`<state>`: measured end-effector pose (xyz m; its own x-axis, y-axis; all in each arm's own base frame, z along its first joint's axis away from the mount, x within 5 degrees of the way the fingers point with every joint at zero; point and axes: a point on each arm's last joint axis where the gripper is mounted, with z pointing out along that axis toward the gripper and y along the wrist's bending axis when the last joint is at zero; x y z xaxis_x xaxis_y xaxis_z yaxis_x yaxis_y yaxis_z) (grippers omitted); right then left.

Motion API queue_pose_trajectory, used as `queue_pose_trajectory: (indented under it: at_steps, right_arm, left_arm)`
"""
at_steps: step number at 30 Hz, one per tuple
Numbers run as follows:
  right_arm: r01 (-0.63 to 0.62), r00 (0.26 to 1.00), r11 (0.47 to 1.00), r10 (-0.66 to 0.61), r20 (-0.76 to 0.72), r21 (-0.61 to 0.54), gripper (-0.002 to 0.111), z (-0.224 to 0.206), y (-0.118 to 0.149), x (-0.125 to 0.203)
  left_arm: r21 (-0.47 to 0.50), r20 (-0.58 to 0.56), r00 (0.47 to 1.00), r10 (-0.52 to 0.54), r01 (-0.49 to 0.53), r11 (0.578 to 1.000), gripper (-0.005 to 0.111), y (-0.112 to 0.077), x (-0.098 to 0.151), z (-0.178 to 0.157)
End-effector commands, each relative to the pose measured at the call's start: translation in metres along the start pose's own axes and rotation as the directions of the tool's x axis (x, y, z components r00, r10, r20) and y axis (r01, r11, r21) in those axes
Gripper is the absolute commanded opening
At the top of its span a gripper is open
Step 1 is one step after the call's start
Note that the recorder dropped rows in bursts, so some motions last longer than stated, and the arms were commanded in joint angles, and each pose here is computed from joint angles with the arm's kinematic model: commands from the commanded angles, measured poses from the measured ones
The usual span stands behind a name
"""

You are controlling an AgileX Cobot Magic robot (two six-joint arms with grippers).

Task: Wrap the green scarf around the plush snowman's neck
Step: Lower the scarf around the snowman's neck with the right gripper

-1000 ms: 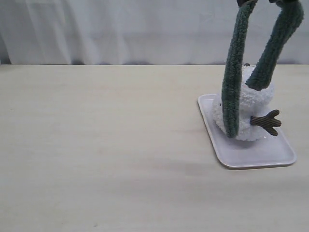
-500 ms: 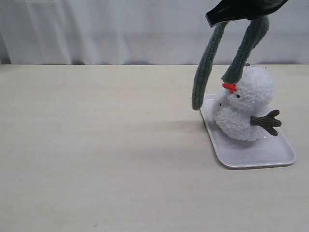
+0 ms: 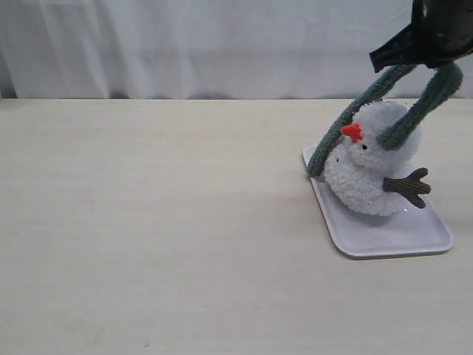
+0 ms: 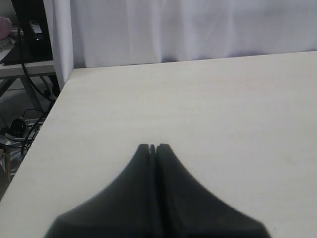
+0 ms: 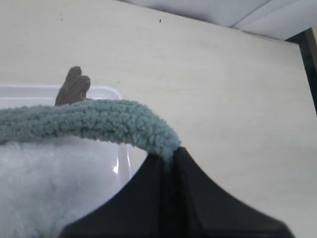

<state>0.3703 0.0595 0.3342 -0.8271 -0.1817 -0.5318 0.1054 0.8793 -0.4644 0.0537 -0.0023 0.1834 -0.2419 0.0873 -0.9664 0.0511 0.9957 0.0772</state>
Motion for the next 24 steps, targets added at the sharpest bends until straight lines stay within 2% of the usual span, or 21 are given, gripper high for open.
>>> queue_pose_trajectory:
  at_steps: [1,6,12,17,24]
  right_arm:
    - [0.016,0.997,1.000,-0.017,-0.073,-0.010,0.004,0.007,-0.011,0.005]
    - [0.016,0.988,0.999,-0.009,-0.154,0.042,0.004,0.014,-0.027,0.012]
    - [0.019,0.979,1.000,-0.019,-0.202,-0.003,0.004,0.021,-0.036,0.017]
    - [0.010,0.969,0.994,-0.037,-0.243,-0.109,0.004,0.026,-0.024,0.020]
    - [0.033,0.945,0.991,-0.073,-0.318,-0.132,0.004,0.055,-0.003,0.025]
  left_arm:
    - [0.005,0.013,1.000,-0.007,0.007,1.000,0.000,0.000,-0.001,0.000]
    - [0.005,0.013,1.000,-0.007,0.007,1.000,0.000,0.000,-0.001,0.000]
    - [0.005,0.013,1.000,-0.007,0.007,1.000,0.000,0.000,-0.001,0.000]
    - [0.005,0.013,1.000,-0.007,0.007,1.000,0.000,0.000,-0.001,0.000]
    - [0.005,0.013,1.000,-0.007,0.007,1.000,0.000,0.000,-0.001,0.000]
